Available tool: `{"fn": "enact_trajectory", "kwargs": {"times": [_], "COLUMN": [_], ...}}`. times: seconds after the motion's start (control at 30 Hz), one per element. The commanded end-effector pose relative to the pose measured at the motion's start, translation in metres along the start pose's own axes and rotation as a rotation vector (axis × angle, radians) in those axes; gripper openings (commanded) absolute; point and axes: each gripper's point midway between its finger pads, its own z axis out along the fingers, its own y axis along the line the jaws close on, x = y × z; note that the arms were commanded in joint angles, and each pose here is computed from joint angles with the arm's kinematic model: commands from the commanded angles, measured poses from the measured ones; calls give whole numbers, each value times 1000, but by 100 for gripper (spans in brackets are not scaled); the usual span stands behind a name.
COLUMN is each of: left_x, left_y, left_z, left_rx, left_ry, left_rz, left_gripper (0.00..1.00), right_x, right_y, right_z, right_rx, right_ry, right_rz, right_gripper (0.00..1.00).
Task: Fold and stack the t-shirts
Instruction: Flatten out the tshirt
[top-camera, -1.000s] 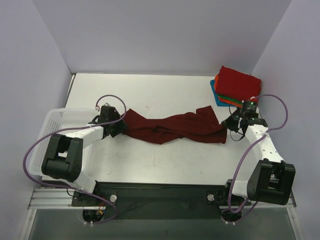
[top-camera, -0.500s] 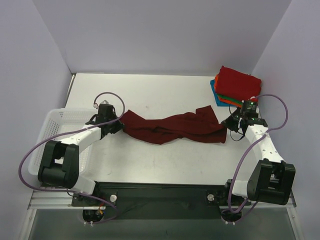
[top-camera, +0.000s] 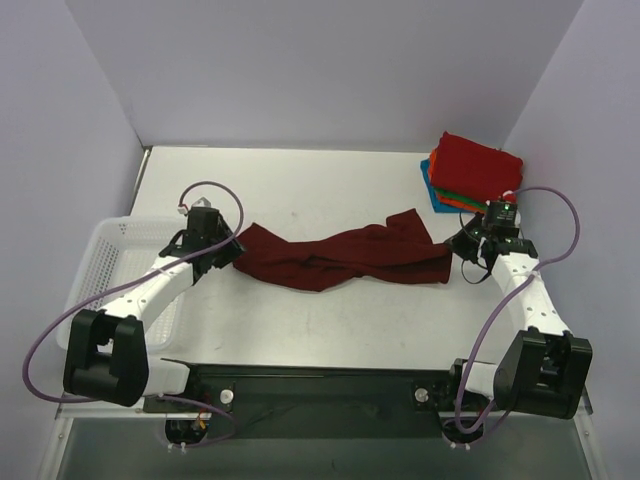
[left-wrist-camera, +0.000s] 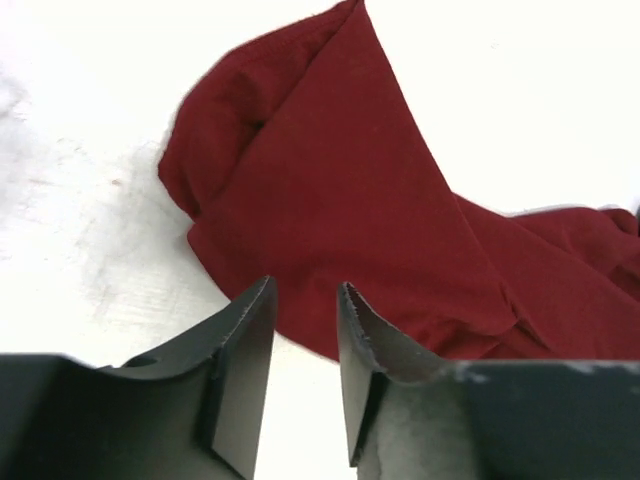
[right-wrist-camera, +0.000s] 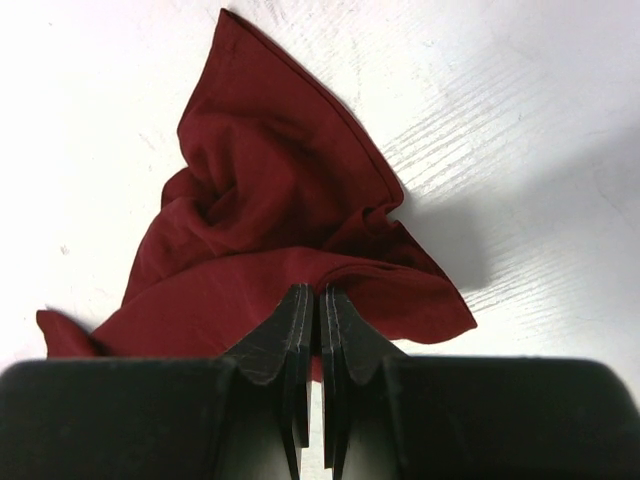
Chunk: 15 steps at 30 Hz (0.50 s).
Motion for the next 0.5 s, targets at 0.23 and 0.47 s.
{"fn": "enact_trajectory", "kwargs": {"times": [0.23, 0.47], "left_x": [14, 20], "left_y": [38, 46], "left_z": [5, 24], "left_rx": [-114, -120], "left_ry": [-16, -26], "left_rz": [24, 24], "left_gripper": [63, 68], "right_x": [4, 8], "right_y": [0, -1], "right_z": [-4, -4], "right_rx": [-12, -15], "right_ry": [6, 10], "right_rz": [-20, -26], "right_gripper": [0, 0]}}
